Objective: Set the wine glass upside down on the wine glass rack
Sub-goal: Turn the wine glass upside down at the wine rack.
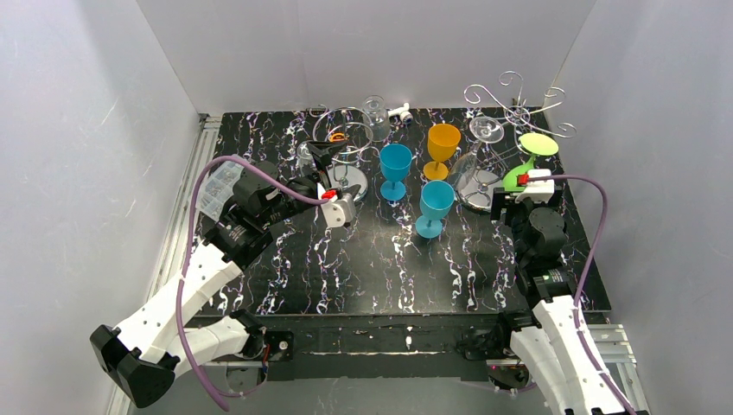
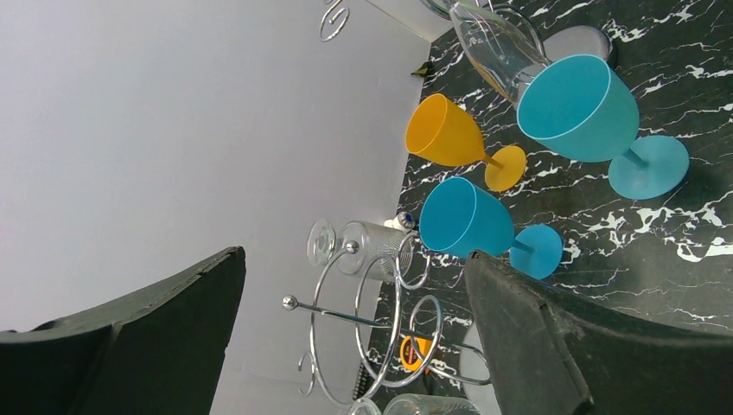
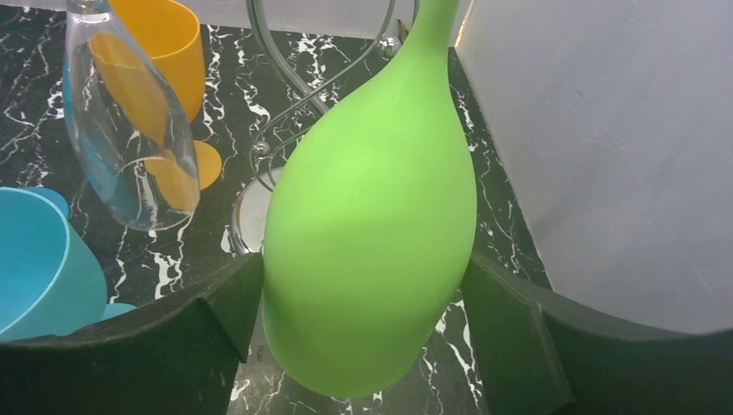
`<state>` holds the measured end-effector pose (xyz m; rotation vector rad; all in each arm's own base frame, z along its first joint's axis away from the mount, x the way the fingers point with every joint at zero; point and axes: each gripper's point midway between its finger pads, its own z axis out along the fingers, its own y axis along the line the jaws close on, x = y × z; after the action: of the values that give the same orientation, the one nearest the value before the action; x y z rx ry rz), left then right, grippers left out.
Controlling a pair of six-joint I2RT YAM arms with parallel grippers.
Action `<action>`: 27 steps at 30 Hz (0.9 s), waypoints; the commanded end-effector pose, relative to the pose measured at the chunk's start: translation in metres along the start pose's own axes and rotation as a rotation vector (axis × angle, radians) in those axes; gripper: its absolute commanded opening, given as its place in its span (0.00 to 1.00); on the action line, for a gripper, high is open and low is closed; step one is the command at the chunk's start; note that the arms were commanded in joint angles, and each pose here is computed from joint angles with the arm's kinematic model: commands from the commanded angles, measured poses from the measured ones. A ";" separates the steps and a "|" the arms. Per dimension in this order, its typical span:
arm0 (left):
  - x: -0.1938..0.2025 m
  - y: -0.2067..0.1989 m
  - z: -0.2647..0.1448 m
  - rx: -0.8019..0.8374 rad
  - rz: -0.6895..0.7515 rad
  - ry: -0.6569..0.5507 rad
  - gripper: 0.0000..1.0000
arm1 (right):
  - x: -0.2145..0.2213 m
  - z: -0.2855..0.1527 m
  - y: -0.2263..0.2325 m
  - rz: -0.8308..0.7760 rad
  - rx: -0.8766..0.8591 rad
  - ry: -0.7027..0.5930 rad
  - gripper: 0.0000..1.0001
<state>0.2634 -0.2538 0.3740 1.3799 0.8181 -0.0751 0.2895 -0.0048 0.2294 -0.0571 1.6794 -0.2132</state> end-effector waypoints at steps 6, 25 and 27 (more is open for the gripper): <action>-0.010 0.014 -0.004 -0.027 -0.007 -0.018 0.98 | -0.033 -0.008 -0.008 0.061 0.022 -0.052 0.98; 0.015 -0.010 0.003 0.052 -0.372 0.140 0.98 | -0.133 -0.054 -0.038 0.214 0.067 -0.007 0.98; 0.015 -0.011 0.004 0.058 -0.392 0.147 0.98 | -0.147 -0.046 -0.043 0.251 0.108 0.011 0.98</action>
<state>0.2718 -0.2558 0.3417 1.3249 1.1720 -0.2711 0.2469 -0.0098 0.3675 0.1117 1.6320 -0.0998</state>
